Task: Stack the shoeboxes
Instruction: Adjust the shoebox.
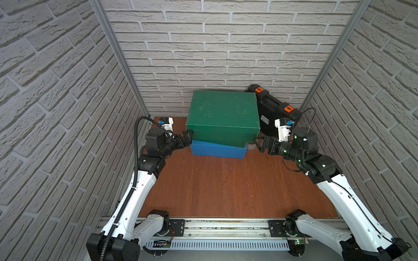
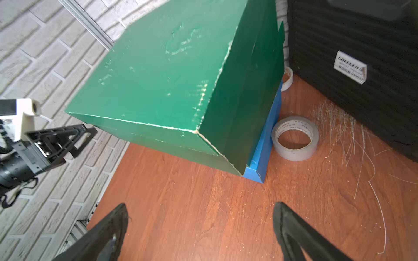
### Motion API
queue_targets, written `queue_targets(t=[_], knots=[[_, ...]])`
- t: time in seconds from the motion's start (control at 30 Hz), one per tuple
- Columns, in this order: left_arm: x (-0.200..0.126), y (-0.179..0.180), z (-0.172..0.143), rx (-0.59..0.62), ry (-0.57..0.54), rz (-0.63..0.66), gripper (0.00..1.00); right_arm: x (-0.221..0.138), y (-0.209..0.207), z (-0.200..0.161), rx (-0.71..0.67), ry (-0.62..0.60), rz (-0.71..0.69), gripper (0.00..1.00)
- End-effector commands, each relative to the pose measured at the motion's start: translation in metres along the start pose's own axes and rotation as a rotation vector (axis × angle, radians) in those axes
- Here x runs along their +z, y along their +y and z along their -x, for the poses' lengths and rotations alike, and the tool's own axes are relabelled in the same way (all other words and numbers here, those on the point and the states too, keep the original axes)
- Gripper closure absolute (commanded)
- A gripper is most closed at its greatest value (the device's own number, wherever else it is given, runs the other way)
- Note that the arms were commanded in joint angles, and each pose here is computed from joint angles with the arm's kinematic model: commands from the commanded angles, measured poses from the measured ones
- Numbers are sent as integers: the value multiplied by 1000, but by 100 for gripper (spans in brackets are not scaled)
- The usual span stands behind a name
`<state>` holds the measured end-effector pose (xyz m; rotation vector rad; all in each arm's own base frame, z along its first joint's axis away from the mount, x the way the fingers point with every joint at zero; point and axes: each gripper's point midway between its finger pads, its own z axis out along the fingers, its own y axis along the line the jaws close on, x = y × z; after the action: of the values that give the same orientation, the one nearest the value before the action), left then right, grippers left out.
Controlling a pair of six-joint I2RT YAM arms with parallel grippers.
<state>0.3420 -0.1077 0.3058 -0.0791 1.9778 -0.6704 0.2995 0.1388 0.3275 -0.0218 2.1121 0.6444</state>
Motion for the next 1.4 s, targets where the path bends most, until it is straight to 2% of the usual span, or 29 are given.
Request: queue_targets(t=[0.0,0.23,0.6,1.37], knots=[[3,-11,26,44,-71,-23,2,14,-2,10,-23,-28,-31,0],[14,-8,41,66,-70,16,2,39,-15,16,-13,-9,-110,0],[23,-1,57,75,-83,67,2,64,-23,22,-2,9,-159,0],[53,21,64,33,-46,107,2,94,-30,21,2,57,-193,1]])
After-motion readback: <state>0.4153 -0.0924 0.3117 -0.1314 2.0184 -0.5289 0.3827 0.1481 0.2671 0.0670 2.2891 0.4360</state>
